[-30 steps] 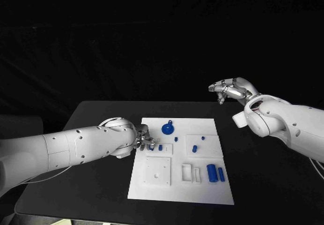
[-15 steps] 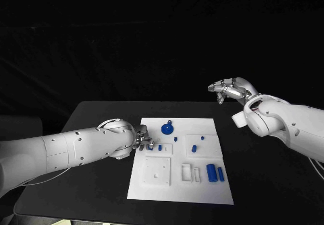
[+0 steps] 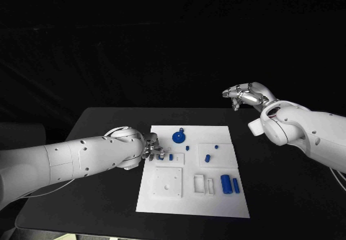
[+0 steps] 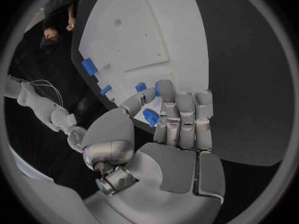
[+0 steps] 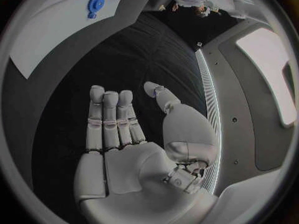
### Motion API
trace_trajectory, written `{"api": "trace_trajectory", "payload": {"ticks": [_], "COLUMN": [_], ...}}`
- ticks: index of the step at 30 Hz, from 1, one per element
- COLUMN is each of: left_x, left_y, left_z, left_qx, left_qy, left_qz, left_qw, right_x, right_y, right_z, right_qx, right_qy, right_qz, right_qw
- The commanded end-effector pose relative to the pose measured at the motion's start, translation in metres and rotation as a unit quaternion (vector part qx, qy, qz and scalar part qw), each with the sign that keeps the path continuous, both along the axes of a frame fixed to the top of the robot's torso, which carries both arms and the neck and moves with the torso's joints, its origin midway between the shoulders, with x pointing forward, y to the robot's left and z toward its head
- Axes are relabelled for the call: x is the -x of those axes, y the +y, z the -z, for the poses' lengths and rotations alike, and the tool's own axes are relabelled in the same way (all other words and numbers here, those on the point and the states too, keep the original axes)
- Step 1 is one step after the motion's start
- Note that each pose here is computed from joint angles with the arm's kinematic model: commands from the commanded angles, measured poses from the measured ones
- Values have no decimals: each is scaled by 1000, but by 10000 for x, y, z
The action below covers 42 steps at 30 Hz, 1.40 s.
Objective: Assemble the parts on the task board
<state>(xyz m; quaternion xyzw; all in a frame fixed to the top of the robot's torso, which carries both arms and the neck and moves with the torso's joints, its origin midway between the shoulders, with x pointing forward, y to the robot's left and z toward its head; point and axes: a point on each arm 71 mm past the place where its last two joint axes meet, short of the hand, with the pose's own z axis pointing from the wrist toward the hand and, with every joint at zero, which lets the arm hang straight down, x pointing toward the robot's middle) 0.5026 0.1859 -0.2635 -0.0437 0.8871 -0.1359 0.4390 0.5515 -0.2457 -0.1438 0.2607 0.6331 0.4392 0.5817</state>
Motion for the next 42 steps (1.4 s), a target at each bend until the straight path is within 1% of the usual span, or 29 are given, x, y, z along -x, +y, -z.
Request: {"api": "trace_trajectory", "payload": {"ticks": [1, 13, 29, 35, 42], "left_x": [16, 48, 84, 87, 72], "left_y": [-6, -23, -19, -18, -16], "left_z": [21, 61, 83, 85, 83], "left_qx": [-3, -7, -4, -1, 0], "left_qy": [2, 17, 36, 39, 35], "left_qz": [3, 13, 14, 12, 9], "left_qw": [1000, 1000, 999, 999, 999], "right_x": [5, 6, 6, 6, 6], "right_y": [21, 16, 19, 18, 22], "right_z": [-8, -6, -6, -5, -5], "right_qx": [3, 3, 4, 5, 5], "right_qy": [-4, -3, -3, -3, -3], "right_qz": [-10, -10, -11, -11, -11], "right_qw": [1000, 1000, 1000, 1000, 1000]}}
